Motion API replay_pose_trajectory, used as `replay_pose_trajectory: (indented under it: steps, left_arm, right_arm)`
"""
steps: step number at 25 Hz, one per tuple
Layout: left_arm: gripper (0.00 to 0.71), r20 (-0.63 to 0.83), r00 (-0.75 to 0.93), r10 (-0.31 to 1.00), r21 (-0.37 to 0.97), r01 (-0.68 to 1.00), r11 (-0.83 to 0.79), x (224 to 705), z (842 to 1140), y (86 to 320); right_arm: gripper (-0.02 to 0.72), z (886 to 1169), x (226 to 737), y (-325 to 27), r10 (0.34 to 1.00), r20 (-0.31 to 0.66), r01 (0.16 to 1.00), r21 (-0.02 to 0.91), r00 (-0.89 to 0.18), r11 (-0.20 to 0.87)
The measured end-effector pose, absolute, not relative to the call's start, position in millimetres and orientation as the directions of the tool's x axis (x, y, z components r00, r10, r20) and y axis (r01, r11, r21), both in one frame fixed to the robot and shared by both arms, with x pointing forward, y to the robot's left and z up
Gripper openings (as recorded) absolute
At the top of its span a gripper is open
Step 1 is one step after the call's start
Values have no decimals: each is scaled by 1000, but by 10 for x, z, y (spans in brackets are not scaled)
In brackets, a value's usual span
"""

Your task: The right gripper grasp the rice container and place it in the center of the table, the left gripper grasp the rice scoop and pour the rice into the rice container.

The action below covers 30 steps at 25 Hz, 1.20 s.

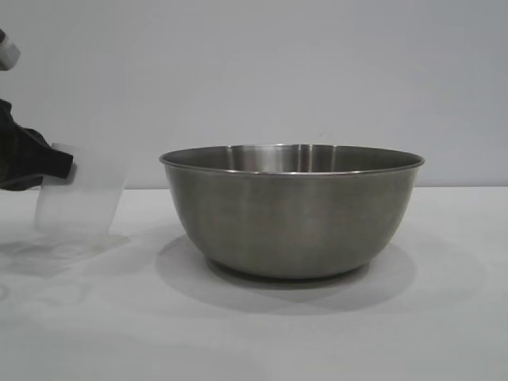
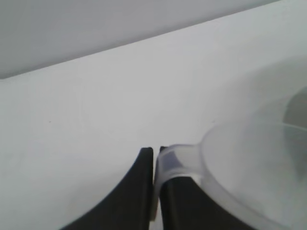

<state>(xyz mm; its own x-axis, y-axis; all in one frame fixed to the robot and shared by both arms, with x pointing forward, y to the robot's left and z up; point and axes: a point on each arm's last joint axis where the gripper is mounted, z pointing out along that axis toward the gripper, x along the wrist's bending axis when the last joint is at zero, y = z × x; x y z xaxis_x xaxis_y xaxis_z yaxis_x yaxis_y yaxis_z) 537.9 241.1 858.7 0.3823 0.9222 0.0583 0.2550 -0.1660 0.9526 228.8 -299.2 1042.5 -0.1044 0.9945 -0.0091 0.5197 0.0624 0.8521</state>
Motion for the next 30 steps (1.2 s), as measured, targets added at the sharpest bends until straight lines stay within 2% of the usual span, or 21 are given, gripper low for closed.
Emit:
replay_pose_trajectory:
  steps: [5, 6, 9, 11, 14, 15, 16, 17, 23, 26, 30]
  left_arm:
    - [0, 68, 393, 917, 935, 296, -196, 5263, 8491, 2426]
    - [48, 72, 395, 916, 932, 299, -203, 5245, 8483, 2428]
    - [48, 72, 399, 914, 923, 320, -213, 5170, 8452, 2438]
    - [108, 67, 402, 913, 915, 341, -217, 5105, 8426, 2447]
    - [97, 65, 402, 913, 903, 365, -225, 5016, 8399, 2461]
    - [97, 68, 400, 914, 901, 368, -228, 4989, 8406, 2469]
    - [138, 75, 397, 915, 902, 365, -232, 4978, 8422, 2475]
    - [145, 78, 387, 919, 902, 366, -231, 4961, 8439, 2487]
    - [149, 85, 317, 944, 914, 353, -201, 4965, 8542, 2545]
    - [149, 88, 276, 957, 921, 343, -183, 4982, 8593, 2619]
    - [149, 72, 173, 982, 927, 352, -130, 5027, 8614, 2900]
  right_arm:
    - [365, 10425, 2288, -2992, 994, -9, 520, 852, -104, 62]
    - [365, 10425, 2288, -2992, 994, -9, 520, 852, -104, 62]
    - [365, 10425, 2288, -2992, 994, -9, 520, 852, -104, 62]
    - [365, 10425, 2288, -2992, 994, -9, 520, 852, -104, 62]
    - [365, 10425, 2288, -2992, 994, -9, 520, 852, -104, 62]
    - [365, 10425, 2288, -2992, 994, -9, 520, 852, -104, 62]
    - [365, 10425, 2288, -2992, 994, -9, 520, 852, -104, 62]
    - [365, 10425, 2288, -2992, 994, -9, 520, 852, -104, 62]
    - [365, 10425, 2288, -2992, 994, -9, 520, 852, -104, 62]
    - [365, 10425, 2288, -2992, 994, -9, 520, 852, -104, 62]
    - [365, 10425, 2288, -2992, 994, -9, 520, 852, -104, 62]
